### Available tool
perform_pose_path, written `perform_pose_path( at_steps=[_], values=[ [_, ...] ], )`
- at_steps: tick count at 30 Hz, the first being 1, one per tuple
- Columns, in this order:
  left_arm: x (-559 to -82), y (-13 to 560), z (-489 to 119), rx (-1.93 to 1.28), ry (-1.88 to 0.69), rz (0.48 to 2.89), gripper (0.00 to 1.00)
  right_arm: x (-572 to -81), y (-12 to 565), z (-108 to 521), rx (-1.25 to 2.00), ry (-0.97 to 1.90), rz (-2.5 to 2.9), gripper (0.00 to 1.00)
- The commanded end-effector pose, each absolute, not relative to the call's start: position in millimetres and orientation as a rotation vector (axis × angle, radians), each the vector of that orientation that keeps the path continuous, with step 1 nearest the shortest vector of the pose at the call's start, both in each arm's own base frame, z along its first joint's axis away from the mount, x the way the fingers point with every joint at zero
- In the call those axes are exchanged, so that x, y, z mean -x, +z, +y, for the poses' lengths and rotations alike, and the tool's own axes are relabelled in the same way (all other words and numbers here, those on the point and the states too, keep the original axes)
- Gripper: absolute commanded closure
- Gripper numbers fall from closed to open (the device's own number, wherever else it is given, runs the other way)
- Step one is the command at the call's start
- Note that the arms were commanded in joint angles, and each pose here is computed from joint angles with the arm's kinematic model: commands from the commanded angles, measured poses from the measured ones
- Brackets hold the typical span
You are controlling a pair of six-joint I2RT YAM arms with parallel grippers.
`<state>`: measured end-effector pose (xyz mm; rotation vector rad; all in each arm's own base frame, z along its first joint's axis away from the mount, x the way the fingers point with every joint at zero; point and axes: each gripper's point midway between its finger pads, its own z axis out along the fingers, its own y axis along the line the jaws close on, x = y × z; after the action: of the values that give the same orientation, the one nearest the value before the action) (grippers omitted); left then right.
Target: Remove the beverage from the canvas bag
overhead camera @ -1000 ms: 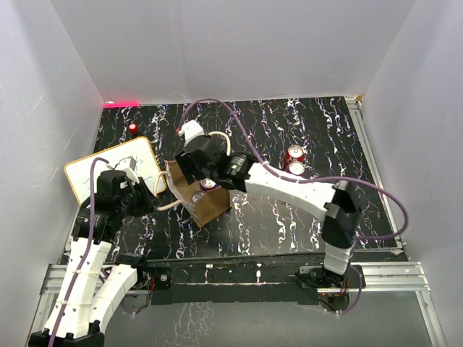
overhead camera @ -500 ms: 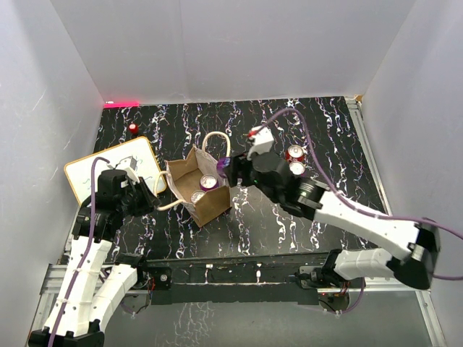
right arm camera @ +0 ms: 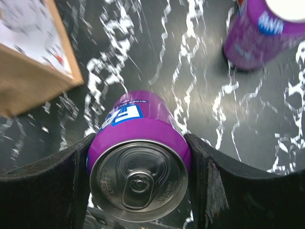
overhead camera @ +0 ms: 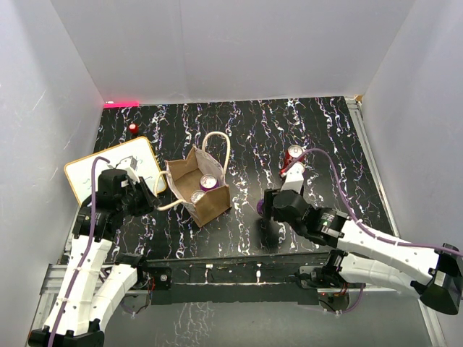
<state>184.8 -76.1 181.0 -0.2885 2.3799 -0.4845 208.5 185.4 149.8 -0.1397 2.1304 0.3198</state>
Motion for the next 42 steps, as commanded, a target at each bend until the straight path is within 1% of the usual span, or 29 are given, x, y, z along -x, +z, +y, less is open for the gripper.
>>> perform_pose_path(
  at_steps=[1, 7, 14, 21, 24, 30, 38, 42],
  values=[
    [-183.1, 177.7, -73.8, 0.296, -0.475, 2.394, 1.0, -207.9, 162.8, 189.2, -0.044, 0.447, 2.101, 0.93],
    [-183.3, 176.0, -75.1, 0.289, -0.479, 2.407, 1.0, -214.4, 178.9, 182.9, -0.081, 0.425, 2.05, 0.93],
    [-183.0, 188.2, -77.7, 0.259, -0.506, 2.359, 1.0, -209.6, 169.9, 176.7, -0.066, 0.397, 2.078, 0.93],
    [-189.6, 199.0, -68.0, 0.235, -0.432, 2.328, 1.0, -213.2, 183.0, 148.5, -0.139, 0.236, 2.073, 0.93],
    [-191.0, 192.2, -73.8, 0.236, -0.471, 2.335, 1.0, -215.2, 185.3, 135.0, -0.186, 0.153, 2.064, 0.93],
    [-190.9, 191.3, -73.1, 0.257, -0.471, 2.328, 1.0, -223.2, 178.4, 118.0, -0.234, 0.0, 2.048, 0.92],
    [-190.8, 189.7, -72.2, 0.269, -0.466, 2.329, 1.0, -249.1, 161.7, 115.3, -0.241, -0.084, 2.061, 0.93],
    [-191.1, 188.5, -71.6, 0.275, -0.462, 2.331, 1.0, -261.5, 149.4, 112.8, -0.216, -0.074, 2.106, 0.93]
  ],
)
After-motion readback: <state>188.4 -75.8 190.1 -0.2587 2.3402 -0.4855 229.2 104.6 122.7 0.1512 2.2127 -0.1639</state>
